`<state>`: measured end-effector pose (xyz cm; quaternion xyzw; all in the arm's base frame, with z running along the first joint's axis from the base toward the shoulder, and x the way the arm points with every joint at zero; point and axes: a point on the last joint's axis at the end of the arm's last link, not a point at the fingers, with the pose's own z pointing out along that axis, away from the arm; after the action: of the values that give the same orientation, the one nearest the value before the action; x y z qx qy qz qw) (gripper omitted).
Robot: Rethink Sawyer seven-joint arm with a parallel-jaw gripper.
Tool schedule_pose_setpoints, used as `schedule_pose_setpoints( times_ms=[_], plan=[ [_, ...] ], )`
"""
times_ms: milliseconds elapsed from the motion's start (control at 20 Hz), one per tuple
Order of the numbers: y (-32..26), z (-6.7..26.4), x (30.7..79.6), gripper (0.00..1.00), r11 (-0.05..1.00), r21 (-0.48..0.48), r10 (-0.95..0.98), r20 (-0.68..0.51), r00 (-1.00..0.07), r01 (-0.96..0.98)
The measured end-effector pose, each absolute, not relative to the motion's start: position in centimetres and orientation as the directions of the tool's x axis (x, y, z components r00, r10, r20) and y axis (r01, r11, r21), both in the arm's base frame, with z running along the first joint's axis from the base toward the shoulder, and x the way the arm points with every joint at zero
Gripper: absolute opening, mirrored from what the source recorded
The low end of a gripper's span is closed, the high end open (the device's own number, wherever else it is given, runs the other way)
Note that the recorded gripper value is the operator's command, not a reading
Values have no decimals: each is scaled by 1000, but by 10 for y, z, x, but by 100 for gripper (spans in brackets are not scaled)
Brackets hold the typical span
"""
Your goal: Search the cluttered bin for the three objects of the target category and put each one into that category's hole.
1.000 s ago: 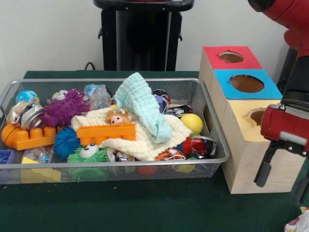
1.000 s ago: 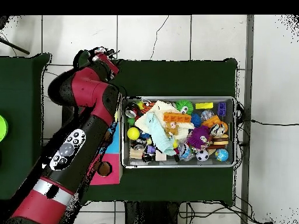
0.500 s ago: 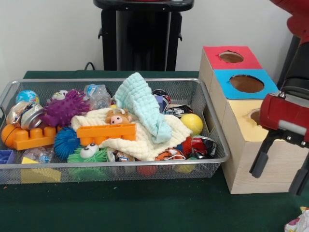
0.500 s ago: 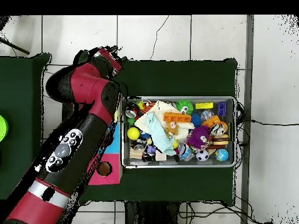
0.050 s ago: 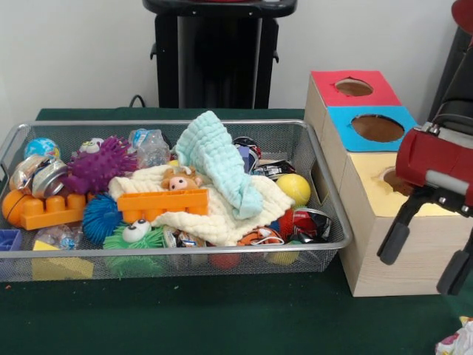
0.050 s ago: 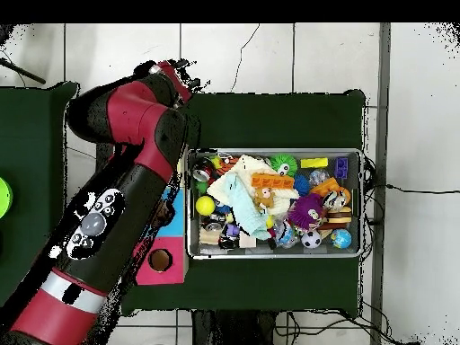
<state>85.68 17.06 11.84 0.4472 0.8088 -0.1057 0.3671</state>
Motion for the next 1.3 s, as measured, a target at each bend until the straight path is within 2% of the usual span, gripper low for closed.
schedule_pose_setpoints(
  times_ms=[200,550,1300],
  plan=[
    [168,118,868,100,508,228,695,-679,-238,831],
    [166,109,881,100,452,295,724,-672,-154,842],
    [170,98,898,100,467,261,693,-701,-167,845]
  ],
)
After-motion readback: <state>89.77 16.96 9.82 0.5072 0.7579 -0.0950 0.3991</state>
